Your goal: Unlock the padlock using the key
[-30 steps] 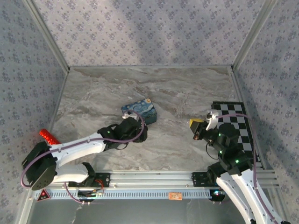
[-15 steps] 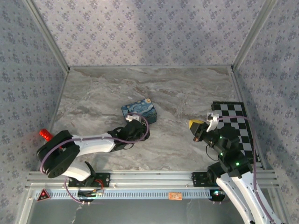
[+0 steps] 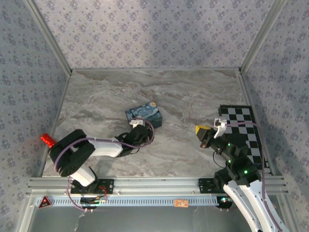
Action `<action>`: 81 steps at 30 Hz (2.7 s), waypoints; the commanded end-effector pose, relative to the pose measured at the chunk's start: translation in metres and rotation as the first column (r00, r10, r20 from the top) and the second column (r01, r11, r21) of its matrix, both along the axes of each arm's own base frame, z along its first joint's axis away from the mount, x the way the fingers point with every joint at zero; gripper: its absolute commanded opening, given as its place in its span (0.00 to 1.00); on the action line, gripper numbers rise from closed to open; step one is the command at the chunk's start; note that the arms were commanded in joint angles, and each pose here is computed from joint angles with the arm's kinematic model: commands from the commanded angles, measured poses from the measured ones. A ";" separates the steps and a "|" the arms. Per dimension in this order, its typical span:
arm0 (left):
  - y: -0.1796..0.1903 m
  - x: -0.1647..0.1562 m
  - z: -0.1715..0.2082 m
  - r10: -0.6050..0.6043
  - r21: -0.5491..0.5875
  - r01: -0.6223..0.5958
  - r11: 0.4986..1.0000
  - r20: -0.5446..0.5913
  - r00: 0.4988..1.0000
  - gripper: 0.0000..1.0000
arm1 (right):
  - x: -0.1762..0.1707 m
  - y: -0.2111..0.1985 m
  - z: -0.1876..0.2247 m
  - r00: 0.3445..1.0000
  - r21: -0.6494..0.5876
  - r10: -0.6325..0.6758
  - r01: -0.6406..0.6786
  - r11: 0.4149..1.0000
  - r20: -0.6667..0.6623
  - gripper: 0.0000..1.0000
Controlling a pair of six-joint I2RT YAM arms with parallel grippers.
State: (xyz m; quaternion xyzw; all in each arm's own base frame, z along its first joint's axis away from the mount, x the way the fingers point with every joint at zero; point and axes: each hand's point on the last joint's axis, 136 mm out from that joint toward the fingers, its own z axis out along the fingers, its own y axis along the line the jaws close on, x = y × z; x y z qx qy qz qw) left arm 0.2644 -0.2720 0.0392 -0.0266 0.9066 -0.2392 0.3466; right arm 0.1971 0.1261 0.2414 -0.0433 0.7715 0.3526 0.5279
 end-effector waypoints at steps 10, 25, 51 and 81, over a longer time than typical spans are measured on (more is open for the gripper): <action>-0.012 0.018 0.001 -0.017 -0.058 0.020 0.998 0.047 0.999 0.45 | -0.002 0.001 0.003 1.000 0.016 0.009 -0.009 1.000 0.005 0.00; -0.022 0.021 0.012 -0.105 -0.078 0.114 0.990 0.114 0.988 0.38 | -0.001 0.002 0.003 1.000 0.019 0.011 -0.011 1.000 -0.003 0.00; -0.034 0.033 0.012 -0.097 -0.120 0.113 0.986 0.131 0.987 0.31 | -0.001 0.004 0.001 1.000 0.024 0.024 -0.023 0.999 -0.015 0.00; -0.031 0.023 0.061 -0.162 -0.271 0.185 0.945 0.104 0.981 0.03 | 0.012 0.040 -0.074 0.983 0.278 0.058 -0.007 0.960 -0.176 0.00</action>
